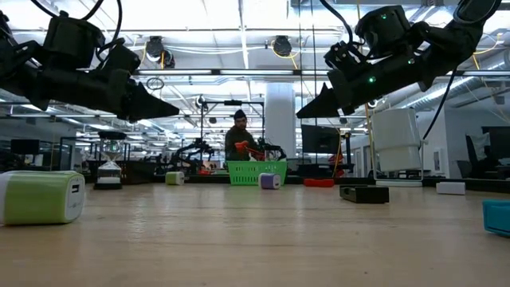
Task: Pick & Place Office items
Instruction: Put the blue hourglass into the green basket
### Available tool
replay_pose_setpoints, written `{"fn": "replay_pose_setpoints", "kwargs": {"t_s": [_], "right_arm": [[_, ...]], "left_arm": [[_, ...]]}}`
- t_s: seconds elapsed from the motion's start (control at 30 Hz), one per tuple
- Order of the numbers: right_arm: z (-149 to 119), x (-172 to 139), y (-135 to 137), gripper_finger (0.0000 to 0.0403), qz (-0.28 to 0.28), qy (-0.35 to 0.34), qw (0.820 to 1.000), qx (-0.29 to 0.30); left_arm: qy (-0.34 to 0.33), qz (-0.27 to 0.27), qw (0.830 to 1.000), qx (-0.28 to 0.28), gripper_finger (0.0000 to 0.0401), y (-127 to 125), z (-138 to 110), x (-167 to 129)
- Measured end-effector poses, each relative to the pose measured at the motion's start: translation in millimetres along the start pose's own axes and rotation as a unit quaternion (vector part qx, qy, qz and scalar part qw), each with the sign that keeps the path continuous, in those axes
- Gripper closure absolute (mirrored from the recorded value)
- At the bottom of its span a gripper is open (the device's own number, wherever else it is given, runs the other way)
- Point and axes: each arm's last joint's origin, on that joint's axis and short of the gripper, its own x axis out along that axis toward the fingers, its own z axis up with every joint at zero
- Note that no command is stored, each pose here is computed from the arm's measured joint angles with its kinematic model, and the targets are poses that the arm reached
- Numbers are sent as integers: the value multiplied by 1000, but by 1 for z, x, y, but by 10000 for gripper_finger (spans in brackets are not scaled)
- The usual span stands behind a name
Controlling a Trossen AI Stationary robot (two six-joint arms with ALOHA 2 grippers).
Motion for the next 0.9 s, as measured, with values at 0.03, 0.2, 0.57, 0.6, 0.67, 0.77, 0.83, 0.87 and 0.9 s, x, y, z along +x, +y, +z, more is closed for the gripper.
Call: {"fn": "replay_pose_setpoints", "kwargs": {"t_s": [0.03, 0.2, 0.57, 0.6, 0.67, 0.77, 0.83, 0.87, 0.9], "right_arm": [[0, 0, 0, 399, 0, 1, 1000, 0], [-3, -3, 5, 399, 9, 24, 1000, -8], [16, -14, 31, 395, -14, 173, 985, -11], [17, -16, 33, 391, -10, 181, 983, -6], [19, -18, 39, 378, -2, 193, 981, -6], [15, -23, 49, 350, 12, 214, 977, -11], [13, -27, 56, 325, 19, 226, 974, -1], [12, -29, 59, 312, 21, 232, 972, 7], [10, -32, 63, 298, 23, 241, 970, 15]], "left_arm": [[0, 0, 1000, 0, 375, 0, 0, 0], [0, 0, 1000, -1, 375, 0, 0, 0], [-1, 0, 1000, -9, 375, 0, 0, 0], [-1, 0, 1000, -9, 375, 0, 0, 0], [-1, 0, 1000, -10, 375, 0, 0, 0], [-1, 0, 1000, -10, 375, 0, 0, 0], [-1, 0, 1000, -10, 375, 0, 0, 0], [-1, 0, 1000, -10, 375, 0, 0, 0], [-1, 0, 1000, -11, 375, 0, 0, 0]]}}
